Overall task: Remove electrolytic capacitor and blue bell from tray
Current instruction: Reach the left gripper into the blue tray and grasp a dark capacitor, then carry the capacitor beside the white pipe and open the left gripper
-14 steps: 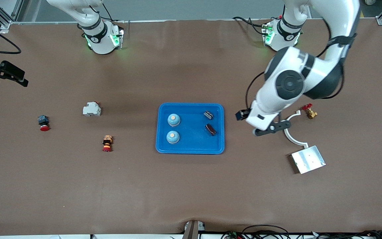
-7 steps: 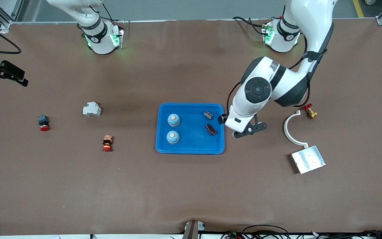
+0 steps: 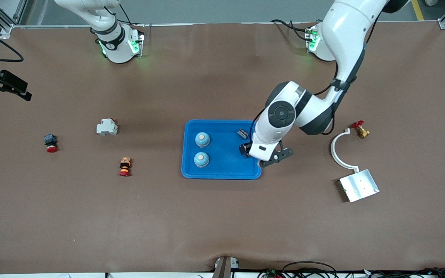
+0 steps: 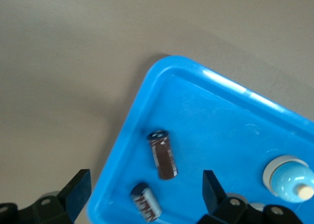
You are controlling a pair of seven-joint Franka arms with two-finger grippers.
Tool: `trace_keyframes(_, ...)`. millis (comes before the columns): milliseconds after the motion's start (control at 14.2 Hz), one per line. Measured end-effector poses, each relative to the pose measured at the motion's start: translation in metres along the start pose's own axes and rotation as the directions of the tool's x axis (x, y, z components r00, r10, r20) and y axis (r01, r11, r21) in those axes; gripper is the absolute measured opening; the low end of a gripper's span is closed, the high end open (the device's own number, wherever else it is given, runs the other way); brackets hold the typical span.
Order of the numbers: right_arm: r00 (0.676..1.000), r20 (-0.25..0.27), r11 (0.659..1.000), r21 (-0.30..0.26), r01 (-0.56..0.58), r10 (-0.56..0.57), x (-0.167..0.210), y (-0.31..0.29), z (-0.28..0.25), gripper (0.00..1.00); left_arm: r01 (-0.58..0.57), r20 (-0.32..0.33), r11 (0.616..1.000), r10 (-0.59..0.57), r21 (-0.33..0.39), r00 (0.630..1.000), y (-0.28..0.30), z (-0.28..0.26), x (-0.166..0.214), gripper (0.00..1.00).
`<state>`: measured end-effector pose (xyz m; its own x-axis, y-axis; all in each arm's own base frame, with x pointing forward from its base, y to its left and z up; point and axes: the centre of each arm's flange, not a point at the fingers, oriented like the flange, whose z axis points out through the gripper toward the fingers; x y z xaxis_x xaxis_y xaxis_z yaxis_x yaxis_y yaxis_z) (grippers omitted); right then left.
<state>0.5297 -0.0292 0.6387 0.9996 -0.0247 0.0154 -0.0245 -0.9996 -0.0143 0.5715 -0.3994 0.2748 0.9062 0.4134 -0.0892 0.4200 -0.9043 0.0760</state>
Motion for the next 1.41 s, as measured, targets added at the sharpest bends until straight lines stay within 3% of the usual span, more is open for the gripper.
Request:
trace_keyframes(494, 1.0, -0.011, 1.0, 0.0, 0.0, 0.0, 0.001, 0.0, -0.002, 1.0, 0.081, 0.028, 0.997, -0.082, 0.013, 0.996, 0.009, 0.047, -0.014, 1.0)
trace_keyframes(776, 1.0, -0.011, 1.0, 0.0, -0.015, 0.015, 0.001, 0.0, -0.002, 1.0, 0.117, 0.047, 0.992, -0.119, 0.037, 0.992, 0.005, 0.073, -0.014, 0.92)
trace_keyframes(1058, 1.0, -0.011, 1.0, 0.0, -0.017, 0.017, 0.001, 0.0, -0.002, 1.0, 0.166, 0.042, 0.986, -0.167, 0.013, 0.985, 0.007, 0.084, -0.013, 0.85)
trace_keyframes(1199, 1.0, -0.011, 1.0, 0.0, -0.017, 0.017, 0.001, 0.0, -0.002, 1.0, 0.177, 0.042, 0.984, -0.177, 0.007, 0.983, 0.009, 0.09, -0.017, 0.68)
trace_keyframes(1411, 1.0, -0.011, 1.0, 0.0, -0.017, 0.017, 0.001, 0.0, -0.002, 1.0, 0.185, 0.043, 0.983, -0.185, 0.007, 0.982, 0.012, 0.092, -0.021, 0.34)
